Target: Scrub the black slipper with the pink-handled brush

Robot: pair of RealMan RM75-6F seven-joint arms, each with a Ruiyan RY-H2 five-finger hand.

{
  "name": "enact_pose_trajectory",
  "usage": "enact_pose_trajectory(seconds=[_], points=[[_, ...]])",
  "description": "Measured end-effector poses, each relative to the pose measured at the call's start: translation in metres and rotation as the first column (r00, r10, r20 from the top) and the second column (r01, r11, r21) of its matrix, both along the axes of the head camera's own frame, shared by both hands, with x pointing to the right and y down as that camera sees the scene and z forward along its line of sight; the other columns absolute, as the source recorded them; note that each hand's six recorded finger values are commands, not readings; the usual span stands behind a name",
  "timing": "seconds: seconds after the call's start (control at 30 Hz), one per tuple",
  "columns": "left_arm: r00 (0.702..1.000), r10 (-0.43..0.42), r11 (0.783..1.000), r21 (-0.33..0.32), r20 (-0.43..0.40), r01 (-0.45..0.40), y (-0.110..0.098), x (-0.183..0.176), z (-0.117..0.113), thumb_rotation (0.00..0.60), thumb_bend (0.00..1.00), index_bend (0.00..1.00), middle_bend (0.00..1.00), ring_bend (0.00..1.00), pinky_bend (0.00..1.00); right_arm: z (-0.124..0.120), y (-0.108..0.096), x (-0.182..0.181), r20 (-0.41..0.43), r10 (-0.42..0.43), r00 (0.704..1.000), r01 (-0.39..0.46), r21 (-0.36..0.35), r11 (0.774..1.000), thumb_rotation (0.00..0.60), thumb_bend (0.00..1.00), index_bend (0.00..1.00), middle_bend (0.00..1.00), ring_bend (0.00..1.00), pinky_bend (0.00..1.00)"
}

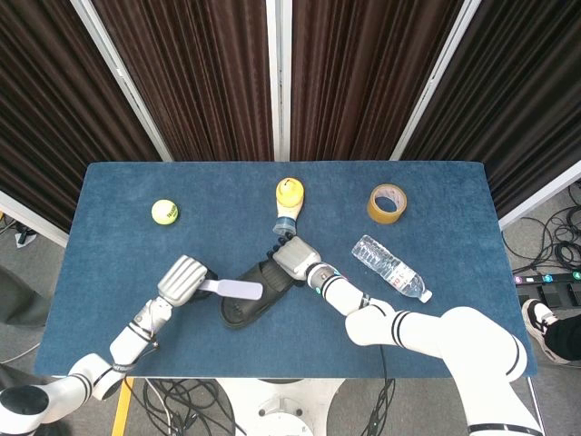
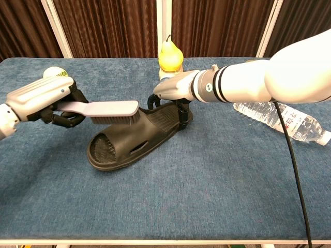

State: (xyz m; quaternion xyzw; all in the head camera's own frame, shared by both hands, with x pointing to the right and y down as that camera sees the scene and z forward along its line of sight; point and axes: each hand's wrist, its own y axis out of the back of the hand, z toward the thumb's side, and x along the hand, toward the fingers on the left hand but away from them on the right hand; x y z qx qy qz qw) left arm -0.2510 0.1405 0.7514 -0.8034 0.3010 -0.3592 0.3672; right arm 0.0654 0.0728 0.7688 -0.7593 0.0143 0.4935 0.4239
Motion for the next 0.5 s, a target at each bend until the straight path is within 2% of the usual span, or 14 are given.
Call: enact_pose_trajectory(seconds=[0.27,0.4,0.5], points=[[0.999,-0.049,0.999,0.014,0.016,0.048,-0.016,-0.001,0.015,0.6,0.6,1.0,1.0,1.0,1.0,0.003,-0.004,0.0,-0.01,-0.004,1.0,0.005,0.012,1.0,0.6,0.28,0.48,0.37,0.2,0.19],[0.998,-0.006,0.999,0.036,0.062,0.004,-0.015,0.002,0.022,0.6,0.6,1.0,1.0,1.0,1.0,0.004,-0.004,-0.003,-0.008,-0.007,1.0,0.007,0.012,1.0,0.6,0.28,0.48,0.37,0.2,0.19],[0.993,0.059,0.997,0.037,0.099,-0.063,-0.008,0.005,0.028,0.6,0.6,1.0,1.0,1.0,1.0,0.003,-0.004,-0.005,-0.009,-0.016,1.0,0.016,0.015,1.0,0.6,0.28,0.48,0.37,0.2,0.19]])
